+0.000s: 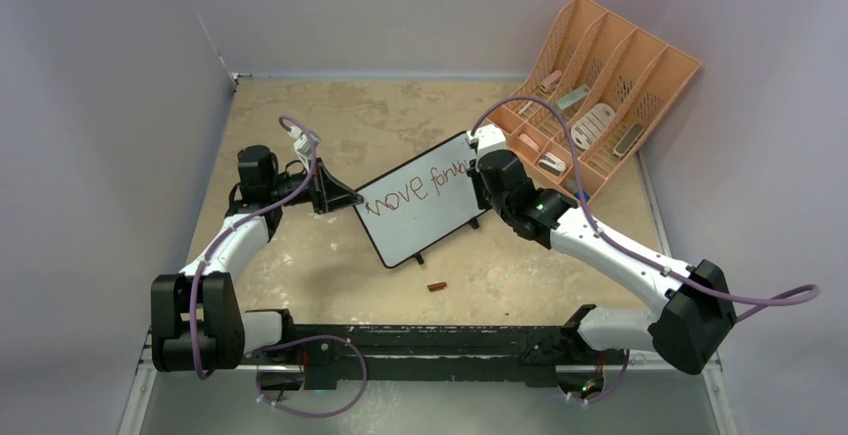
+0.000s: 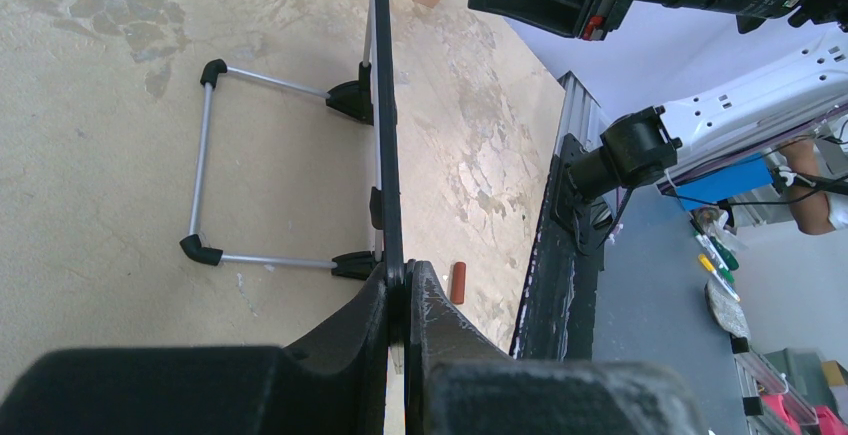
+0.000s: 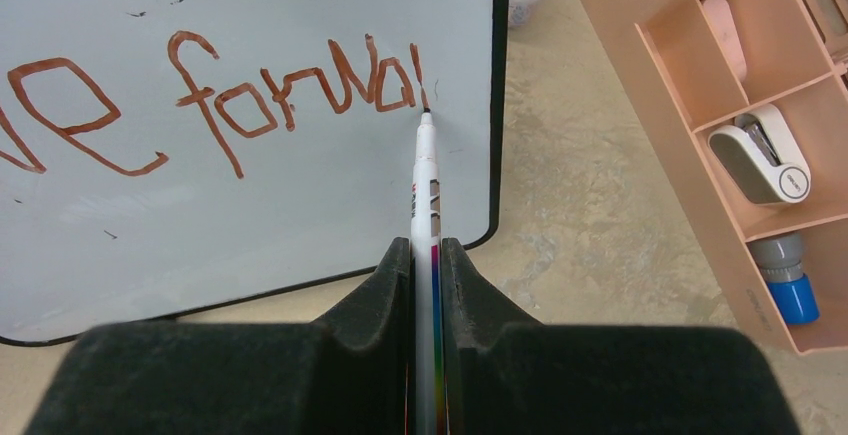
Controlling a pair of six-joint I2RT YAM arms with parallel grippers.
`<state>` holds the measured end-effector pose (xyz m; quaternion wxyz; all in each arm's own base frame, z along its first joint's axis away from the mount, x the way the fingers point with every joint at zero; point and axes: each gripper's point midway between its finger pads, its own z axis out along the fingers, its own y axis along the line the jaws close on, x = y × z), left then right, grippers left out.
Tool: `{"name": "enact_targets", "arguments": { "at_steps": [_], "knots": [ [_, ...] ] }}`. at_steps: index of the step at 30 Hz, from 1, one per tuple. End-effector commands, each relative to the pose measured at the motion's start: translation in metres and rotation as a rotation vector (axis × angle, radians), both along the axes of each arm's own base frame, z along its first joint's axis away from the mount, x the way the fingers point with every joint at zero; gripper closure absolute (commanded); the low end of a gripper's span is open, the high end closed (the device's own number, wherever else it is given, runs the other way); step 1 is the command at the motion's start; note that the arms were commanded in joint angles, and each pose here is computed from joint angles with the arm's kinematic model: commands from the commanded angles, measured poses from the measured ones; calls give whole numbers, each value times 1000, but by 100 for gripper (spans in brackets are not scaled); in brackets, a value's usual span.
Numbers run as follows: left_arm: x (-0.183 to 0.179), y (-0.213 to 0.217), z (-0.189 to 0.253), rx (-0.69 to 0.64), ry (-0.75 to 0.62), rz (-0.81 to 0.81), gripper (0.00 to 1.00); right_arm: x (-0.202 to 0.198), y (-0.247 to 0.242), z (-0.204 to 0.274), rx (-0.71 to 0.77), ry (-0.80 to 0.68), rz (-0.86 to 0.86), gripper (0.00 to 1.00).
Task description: Write a sentence on the whiteboard
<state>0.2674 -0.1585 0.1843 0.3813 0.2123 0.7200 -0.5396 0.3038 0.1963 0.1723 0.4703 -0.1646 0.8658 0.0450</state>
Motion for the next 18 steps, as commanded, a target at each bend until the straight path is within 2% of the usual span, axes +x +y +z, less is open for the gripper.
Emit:
{"name": "enact_targets", "arguments": {
  "at_steps": [1,18],
  "knots": [
    [6,0,3,20,-51,-3,100,2,-1,17,46,-36,-14,100],
    [5,0,3,17,-49,-9,100,18,13,39,65,-86,5,100]
  ]
}}
